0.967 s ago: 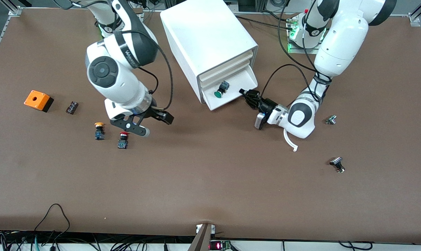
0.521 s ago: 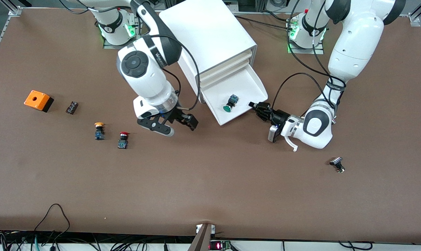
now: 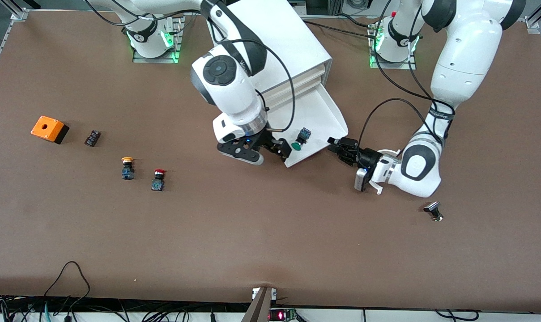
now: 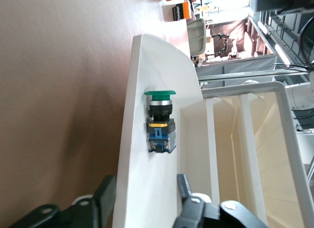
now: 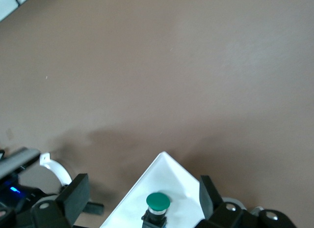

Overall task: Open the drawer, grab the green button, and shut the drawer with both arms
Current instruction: 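Reach the right gripper into the drawer and grasp the green button, then lift the green button with the right gripper while the left gripper withdraws, then lower the green button onto the table beside the red button, open the right gripper, then push the drawer shut with the left gripper while the right gripper withdraws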

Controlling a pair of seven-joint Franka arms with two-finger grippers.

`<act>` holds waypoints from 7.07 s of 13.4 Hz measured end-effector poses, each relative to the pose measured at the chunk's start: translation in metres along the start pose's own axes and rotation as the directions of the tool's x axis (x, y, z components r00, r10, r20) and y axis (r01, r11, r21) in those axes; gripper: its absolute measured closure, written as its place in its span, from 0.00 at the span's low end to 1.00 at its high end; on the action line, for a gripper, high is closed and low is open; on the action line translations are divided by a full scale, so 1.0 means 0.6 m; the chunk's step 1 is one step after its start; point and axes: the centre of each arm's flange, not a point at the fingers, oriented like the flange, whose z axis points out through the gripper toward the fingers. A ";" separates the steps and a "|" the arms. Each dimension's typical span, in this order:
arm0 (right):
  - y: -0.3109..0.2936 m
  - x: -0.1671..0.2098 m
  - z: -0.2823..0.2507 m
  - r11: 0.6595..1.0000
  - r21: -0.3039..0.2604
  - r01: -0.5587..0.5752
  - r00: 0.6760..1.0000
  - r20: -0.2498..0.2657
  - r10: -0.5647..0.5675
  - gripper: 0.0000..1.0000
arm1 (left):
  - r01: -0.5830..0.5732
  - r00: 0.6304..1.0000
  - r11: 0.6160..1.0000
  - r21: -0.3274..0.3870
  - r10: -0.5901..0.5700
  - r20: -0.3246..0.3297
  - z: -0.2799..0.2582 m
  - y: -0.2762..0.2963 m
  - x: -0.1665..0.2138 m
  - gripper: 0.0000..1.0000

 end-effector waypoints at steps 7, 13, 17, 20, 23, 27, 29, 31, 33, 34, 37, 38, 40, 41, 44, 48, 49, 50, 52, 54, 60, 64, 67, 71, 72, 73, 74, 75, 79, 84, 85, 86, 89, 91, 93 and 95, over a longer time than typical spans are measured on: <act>-0.040 -0.129 0.108 0.991 -0.116 0.068 0.995 0.084 -0.059 0.00 | -0.019 0.951 0.947 0.321 -0.082 0.298 -0.178 0.163 0.057 0.00; -0.039 -0.187 0.203 0.970 -0.200 0.138 0.988 0.100 -0.120 0.00 | 0.005 0.835 0.720 0.694 -0.385 0.393 -0.262 0.200 0.030 0.00; -0.049 -0.193 0.235 0.977 -0.193 0.093 0.993 0.086 -0.077 0.00 | 0.120 0.833 0.402 0.908 -0.538 0.128 -0.282 0.372 0.058 0.00; -0.056 -0.205 0.232 0.979 -0.187 0.079 0.995 0.082 -0.064 0.04 | 0.132 0.873 0.325 0.937 -0.486 0.046 -0.288 0.487 0.061 0.00; -0.058 -0.210 0.233 0.979 -0.187 0.081 0.994 0.083 -0.066 0.38 | 0.199 0.909 0.237 0.951 -0.406 -0.090 -0.280 0.559 0.053 0.00; -0.060 -0.215 0.232 0.978 -0.191 0.085 0.994 0.085 -0.070 0.60 | 0.414 0.902 0.195 0.889 -0.221 -0.371 -0.359 0.610 -0.047 0.00; -0.063 -0.204 0.206 0.970 -0.230 0.083 0.994 0.089 -0.064 0.60 | 0.469 0.880 0.189 0.863 -0.179 -0.439 -0.372 0.634 -0.085 0.00; -0.084 -0.163 0.111 0.971 -0.227 0.076 0.996 0.062 -0.063 0.60 | 0.473 0.878 0.187 0.861 -0.178 -0.444 -0.357 0.641 -0.097 0.00; -0.078 -0.078 -0.009 0.972 -0.214 0.095 0.995 0.048 -0.086 0.60 | 0.461 0.884 0.167 0.872 -0.180 -0.433 -0.340 0.646 -0.108 0.00; -0.059 -0.022 -0.051 0.970 -0.212 0.116 0.993 0.048 -0.108 0.60 | 0.454 0.886 0.158 0.877 -0.182 -0.426 -0.335 0.649 -0.111 0.00; 0.038 0.133 -0.105 0.933 -0.260 0.250 0.966 0.134 -0.222 0.60 | 0.453 0.884 0.157 0.877 -0.202 -0.421 -0.325 0.647 -0.114 0.00; 0.070 0.162 -0.100 0.913 -0.283 0.293 0.951 0.183 -0.249 0.60 | 0.461 0.879 0.155 0.874 -0.217 -0.425 -0.322 0.647 -0.115 0.00; 0.128 0.198 -0.076 0.882 -0.304 0.361 0.922 0.259 -0.288 0.60 | 0.504 0.851 0.144 0.852 -0.252 -0.461 -0.318 0.647 -0.119 0.00; 0.159 0.209 -0.064 0.868 -0.307 0.392 0.906 0.293 -0.306 0.60 | 0.525 0.836 0.137 0.840 -0.267 -0.480 -0.315 0.647 -0.120 0.00; 0.279 0.220 -0.019 0.844 -0.286 0.453 0.875 0.324 -0.360 0.60 | 0.555 0.808 0.123 0.823 -0.315 -0.498 -0.304 0.634 -0.122 0.00; 0.432 0.193 0.058 0.829 -0.295 0.475 0.863 0.339 -0.374 0.60 | 0.549 0.783 0.119 0.827 -0.419 -0.459 -0.289 0.524 -0.098 0.00; 0.455 0.187 0.075 0.829 -0.301 0.471 0.865 0.344 -0.366 0.60 | 0.536 0.782 0.123 0.835 -0.445 -0.436 -0.273 0.484 -0.085 0.00; 0.475 0.183 0.090 0.831 -0.307 0.464 0.867 0.348 -0.356 0.60 | 0.523 0.786 0.130 0.842 -0.454 -0.419 -0.255 0.446 -0.066 0.00; 0.508 0.176 0.112 0.832 -0.318 0.454 0.870 0.360 -0.337 0.60 | 0.559 0.771 0.147 0.816 -0.454 -0.446 -0.222 0.375 -0.032 0.00; 0.526 0.173 0.124 0.832 -0.326 0.448 0.869 0.375 -0.322 0.59 | 0.657 0.700 0.129 0.742 -0.468 -0.539 -0.188 0.315 -0.005 0.00; 0.517 0.197 0.108 0.844 -0.315 0.434 0.884 0.327 -0.333 0.04 | 0.842 0.479 -0.005 0.539 -0.451 -0.753 -0.048 0.225 0.064 0.00; 0.469 0.274 -0.015 0.862 -0.292 0.415 0.906 0.220 -0.361 0.01 | 0.885 0.397 -0.051 0.464 -0.439 -0.806 0.063 0.213 0.094 0.00; 0.481 0.339 -0.114 0.854 -0.298 0.426 0.902 0.207 -0.378 0.01 | 0.902 0.369 -0.056 0.428 -0.417 -0.831 0.158 0.209 0.111 0.00; 0.492 0.385 -0.206 0.848 -0.305 0.435 0.899 0.203 -0.388 0.01 | 0.939 0.322 0.008 0.343 -0.364 -0.874 0.212 0.172 0.089 0.00; 0.492 0.393 -0.226 0.854 -0.298 0.426 0.903 0.205 -0.379 0.01 | 0.941 0.316 0.005 0.338 -0.365 -0.876 0.232 0.169 0.083 0.00; 0.493 0.403 -0.250 0.871 -0.272 0.409 0.909 0.203 -0.363 0.01 | 0.941 0.315 0.003 0.337 -0.365 -0.876 0.248 0.169 0.080 0.00; 0.499 0.416 -0.280 0.883 -0.244 0.402 0.911 0.203 -0.359 0.01 | 0.941 0.316 0.004 0.338 -0.364 -0.876 0.256 0.172 0.080 0.00; 0.510 0.430 -0.309 0.886 -0.234 0.400 0.912 0.203 -0.357 0.01 | 0.940 0.318 0.006 0.340 -0.366 -0.874 0.261 0.173 0.080 0.00; 0.518 0.448 -0.419 0.884 -0.259 0.390 0.915 0.216 -0.340 0.01 | 0.934 0.334 0.029 0.356 -0.423 -0.843 0.322 0.193 0.077 0.00; 0.497 0.423 -0.507 0.907 -0.319 0.274 0.952 0.223 -0.209 0.01 | 0.909 0.349 -0.013 0.416 -0.519 -0.780 0.380 0.214 0.053 0.00; 0.490 0.419 -0.521 0.912 -0.323 0.254 0.958 0.213 -0.191 0.01 | 0.904 0.355 -0.010 0.428 -0.541 -0.762 0.393 0.224 0.051 0.00; 0.484 0.417 -0.529 0.914 -0.323 0.247 0.961 0.202 -0.189 0.01 | 0.900 0.360 0.000 0.435 -0.563 -0.744 0.405 0.236 0.049 0.00; 0.471 0.409 -0.559 0.914 -0.319 0.251 0.962 0.186 -0.199 0.01 | 0.895 0.366 0.019 0.446 -0.604 -0.708 0.436 0.259 0.044 0.00; 0.465 0.399 -0.582 0.913 -0.318 0.256 0.961 0.188 -0.204 0.01 | 0.886 0.375 0.019 0.464 -0.618 -0.691 0.459 0.259 0.034 0.00; 0.465 0.398 -0.591 0.910 -0.314 0.269 0.957 0.189 -0.218 0.01 | 0.876 0.382 0.017 0.482 -0.634 -0.672 0.482 0.253 0.025 0.00; 0.484 0.411 -0.591 0.905 -0.288 0.314 0.942 0.213 -0.259 0.01 | 0.872 0.382 0.013 0.490 -0.645 -0.662 0.493 0.246 0.020 0.00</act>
